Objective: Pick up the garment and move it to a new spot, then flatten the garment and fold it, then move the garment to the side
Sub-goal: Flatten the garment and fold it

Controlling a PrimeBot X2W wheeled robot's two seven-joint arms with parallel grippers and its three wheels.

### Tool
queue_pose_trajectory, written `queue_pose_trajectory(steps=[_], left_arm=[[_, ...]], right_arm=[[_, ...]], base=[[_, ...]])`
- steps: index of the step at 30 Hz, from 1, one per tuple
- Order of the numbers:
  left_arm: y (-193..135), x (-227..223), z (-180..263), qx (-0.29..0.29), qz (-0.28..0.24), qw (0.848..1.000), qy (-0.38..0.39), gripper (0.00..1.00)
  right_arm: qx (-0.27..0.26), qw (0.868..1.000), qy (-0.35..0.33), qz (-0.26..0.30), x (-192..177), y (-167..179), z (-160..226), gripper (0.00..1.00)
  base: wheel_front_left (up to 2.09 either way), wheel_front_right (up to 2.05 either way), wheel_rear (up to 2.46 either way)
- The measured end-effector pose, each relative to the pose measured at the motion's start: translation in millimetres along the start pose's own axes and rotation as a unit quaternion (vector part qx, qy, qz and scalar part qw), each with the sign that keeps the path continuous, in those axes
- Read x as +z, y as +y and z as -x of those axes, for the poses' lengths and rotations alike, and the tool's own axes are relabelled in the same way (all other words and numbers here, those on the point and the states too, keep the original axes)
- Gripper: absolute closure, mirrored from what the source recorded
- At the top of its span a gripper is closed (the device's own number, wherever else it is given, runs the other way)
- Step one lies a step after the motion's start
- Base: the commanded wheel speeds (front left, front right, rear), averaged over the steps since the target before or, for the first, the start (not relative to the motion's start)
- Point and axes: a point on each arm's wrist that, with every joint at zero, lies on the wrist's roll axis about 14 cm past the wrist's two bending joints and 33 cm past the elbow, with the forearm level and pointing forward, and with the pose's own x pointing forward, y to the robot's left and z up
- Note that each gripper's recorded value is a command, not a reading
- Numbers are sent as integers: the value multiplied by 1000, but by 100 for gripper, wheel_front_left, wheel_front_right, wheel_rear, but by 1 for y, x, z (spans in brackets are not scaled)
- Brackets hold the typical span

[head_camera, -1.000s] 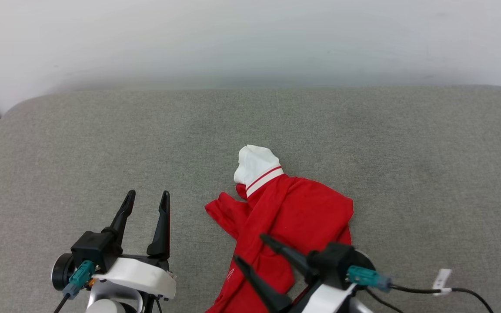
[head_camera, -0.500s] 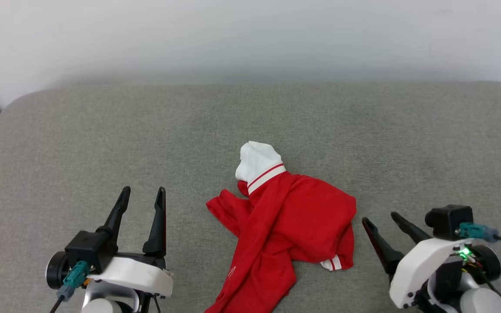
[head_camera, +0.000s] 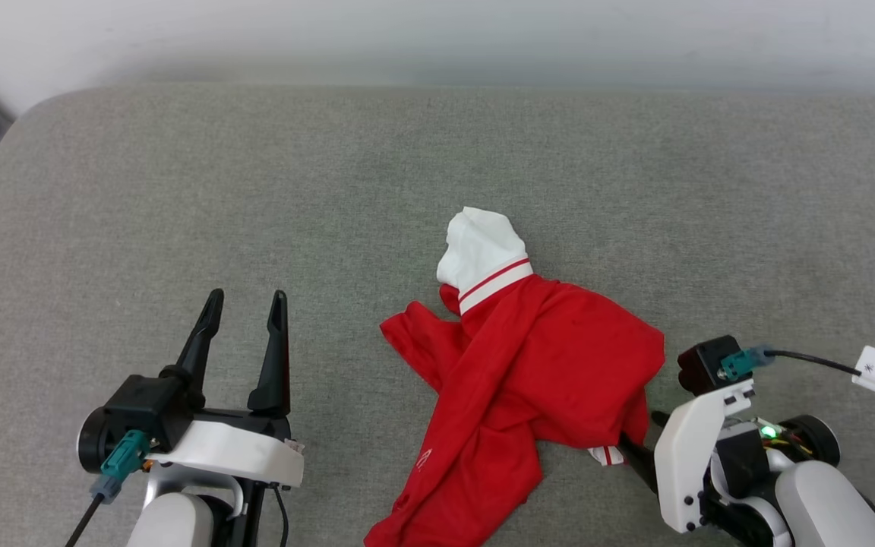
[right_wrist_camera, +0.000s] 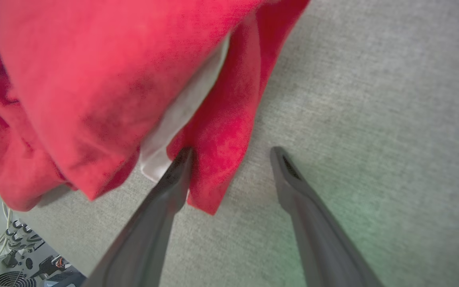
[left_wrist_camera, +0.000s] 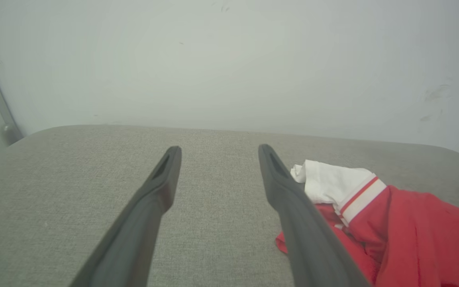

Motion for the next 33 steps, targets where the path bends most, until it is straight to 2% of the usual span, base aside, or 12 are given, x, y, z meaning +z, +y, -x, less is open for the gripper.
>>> queue_pose_trajectory(steps=[5,6,7,11,13,16,21,23,26,30,33], left_arm=[[5,-6,1,10,3,1000,8,0],[6,-6,1,11,3,1000,8,0],[6,-6,0,12,4,1000,7,0],[7,-4,0,13,4,1000,4,0],[5,-2,-1,11,5,1000,1,0],[1,1,-1,6,7,1000,-4,0],[-6,5,-1,-5,9,1000,-9,0],[-8,6,-1,-6,9,1000,-11,0],[-8,5,1,-6,10,1000,-10,0],[-7,3,5,-4,12,1000,-5,0],[-5,2,6,-2,10,1000,-5,0]], right_arm=[[17,999,37,5,-6,5,-15,0],[19,999,40,6,-5,6,-16,54],[20,999,40,6,-4,6,-16,100],[5,1000,2,20,17,-3,-12,100],[-25,998,-45,32,44,-21,-3,100],[-76,988,-126,43,90,-52,22,100],[-136,970,-201,25,117,-85,58,100],[-151,968,-202,-3,102,-96,62,100],[-162,973,-155,-54,45,-102,52,100],[-174,972,-111,-112,-21,-102,45,100],[-176,969,-112,-133,-38,-98,45,100]], base=[[0,0,0],[0,0,0],[0,0,0],[0,0,0],[0,0,0],[0,0,0],[0,0,0],[0,0,0],[0,0,0],[0,0,0],[0,0,0]])
